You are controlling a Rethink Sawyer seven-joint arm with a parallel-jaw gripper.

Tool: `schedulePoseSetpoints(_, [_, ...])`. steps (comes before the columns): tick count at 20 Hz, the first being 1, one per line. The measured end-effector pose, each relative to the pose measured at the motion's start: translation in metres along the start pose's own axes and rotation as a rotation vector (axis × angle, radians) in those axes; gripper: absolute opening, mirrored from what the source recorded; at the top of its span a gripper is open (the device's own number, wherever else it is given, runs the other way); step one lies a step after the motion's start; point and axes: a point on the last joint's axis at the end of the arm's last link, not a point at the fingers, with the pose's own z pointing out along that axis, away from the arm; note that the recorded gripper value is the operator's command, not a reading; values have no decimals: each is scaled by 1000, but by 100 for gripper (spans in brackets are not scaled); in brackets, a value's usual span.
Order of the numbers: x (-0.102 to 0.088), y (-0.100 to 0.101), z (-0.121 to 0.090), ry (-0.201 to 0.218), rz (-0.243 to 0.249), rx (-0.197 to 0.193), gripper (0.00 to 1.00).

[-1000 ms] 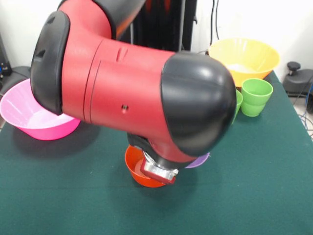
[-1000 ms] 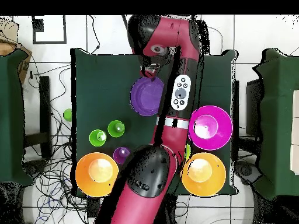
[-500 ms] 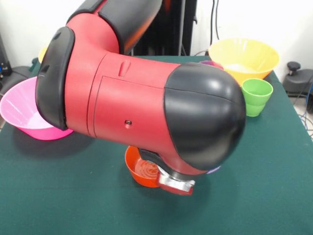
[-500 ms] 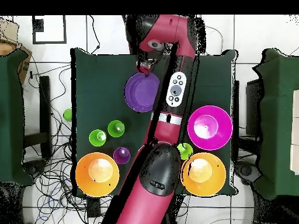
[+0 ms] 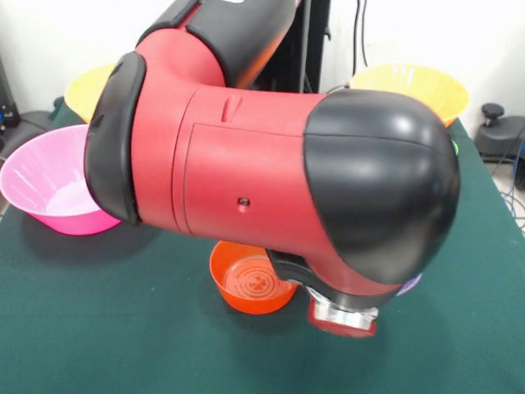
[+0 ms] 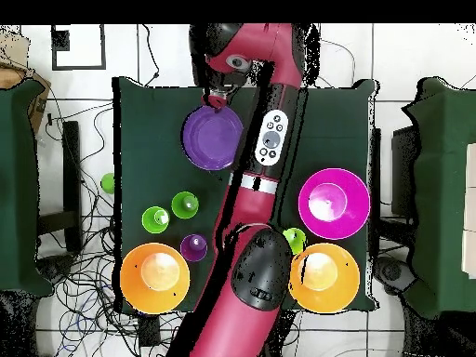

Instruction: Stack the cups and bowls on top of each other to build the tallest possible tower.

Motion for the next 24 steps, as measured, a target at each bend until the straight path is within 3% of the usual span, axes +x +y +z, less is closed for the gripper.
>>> schedulePoseSetpoints(4, [-3,-3,-8,3,-33,13,0])
schedulePoseSetpoints(14, [-8,-11,-38,-2,-195,50,0])
schedulePoseSetpoints(24, [-11,-14,-57,-15,-229,67,0])
